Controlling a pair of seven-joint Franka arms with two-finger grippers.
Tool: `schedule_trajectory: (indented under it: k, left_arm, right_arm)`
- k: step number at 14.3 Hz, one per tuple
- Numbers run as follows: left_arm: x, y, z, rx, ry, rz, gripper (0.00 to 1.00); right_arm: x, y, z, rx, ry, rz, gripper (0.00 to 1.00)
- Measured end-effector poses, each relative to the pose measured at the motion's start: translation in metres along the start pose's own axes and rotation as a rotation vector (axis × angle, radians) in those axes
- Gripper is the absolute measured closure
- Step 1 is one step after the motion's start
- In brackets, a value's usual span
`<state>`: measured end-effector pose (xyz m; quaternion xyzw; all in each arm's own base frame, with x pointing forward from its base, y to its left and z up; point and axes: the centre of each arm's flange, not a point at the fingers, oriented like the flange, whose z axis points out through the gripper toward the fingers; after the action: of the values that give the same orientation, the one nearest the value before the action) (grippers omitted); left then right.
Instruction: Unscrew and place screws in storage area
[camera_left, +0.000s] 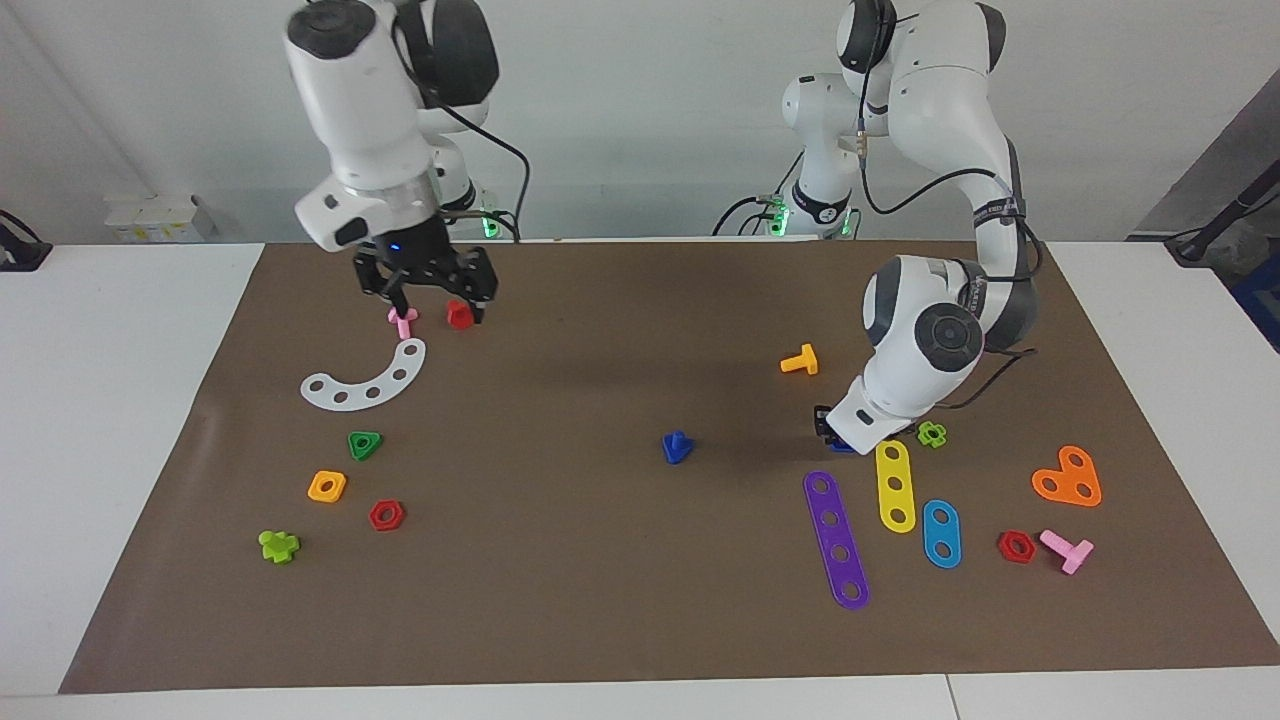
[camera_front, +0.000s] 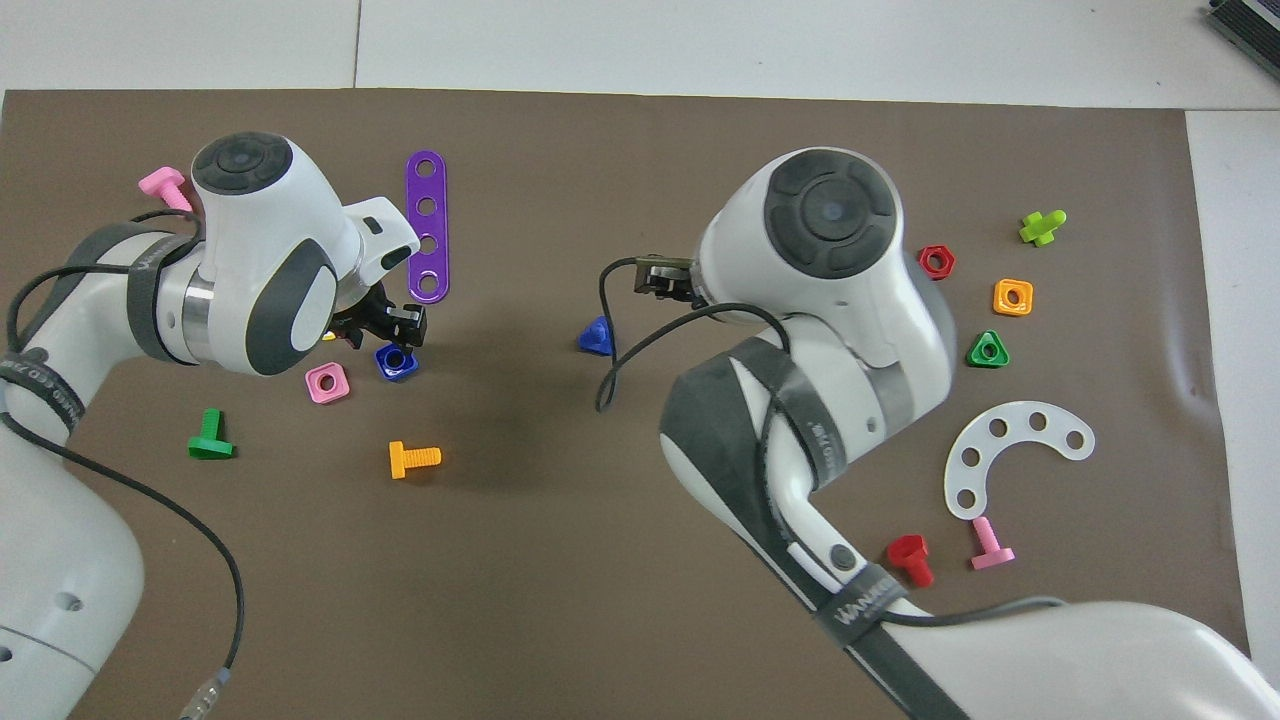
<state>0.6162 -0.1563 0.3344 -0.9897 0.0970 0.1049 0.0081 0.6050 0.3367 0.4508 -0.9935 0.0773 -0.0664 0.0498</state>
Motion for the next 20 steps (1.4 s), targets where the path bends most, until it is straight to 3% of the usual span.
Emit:
schedule_trajectory:
  k: [3,4,6,8,9,11,12,18,20]
  left_arm:
    - [0.001,-0.004,-0.009,-0.001,0.031,-0.006,0.02]
    - [0.003,-0.011,-0.020,-0.002,0.053,-0.018,0.00]
    - [0.003,-0.037,-0.058,-0.008,0.110,-0.055,0.00]
    - [-0.008,-0.073,-0.097,-0.007,0.126,-0.059,0.02]
    - [-0.016,-0.095,-0.115,-0.008,0.125,-0.056,0.02]
    - [-0.037,-0.136,-0.146,-0.009,0.119,-0.058,0.03]
    - [-0.048,-0.147,-0.158,-0.010,0.115,-0.063,0.03]
    - [-0.120,-0.129,-0.240,0.011,0.136,-0.063,0.02]
    - [-0.142,-0.121,-0.250,0.019,0.137,-0.061,0.02]
  right_arm:
    - [-0.011,-0.037,0.048,0.034,0.001,-0.005,0.04]
    - [-0.019,-0.051,0.062,0.030,-0.003,-0.028,0.03]
    - [-0.033,-0.074,0.085,-0.001,0.029,-0.084,0.04]
    - [-0.037,-0.081,0.101,-0.012,0.064,-0.124,0.06]
    - [-0.035,-0.080,0.107,-0.020,0.075,-0.135,0.15]
    - [-0.035,-0.077,0.119,-0.038,0.079,-0.149,0.20]
    - [-0.036,-0.077,0.124,-0.044,0.075,-0.152,0.36]
    - [-0.046,-0.074,0.140,-0.063,0.048,-0.163,0.45]
    - [-0.047,-0.075,0.141,-0.064,0.046,-0.165,0.46]
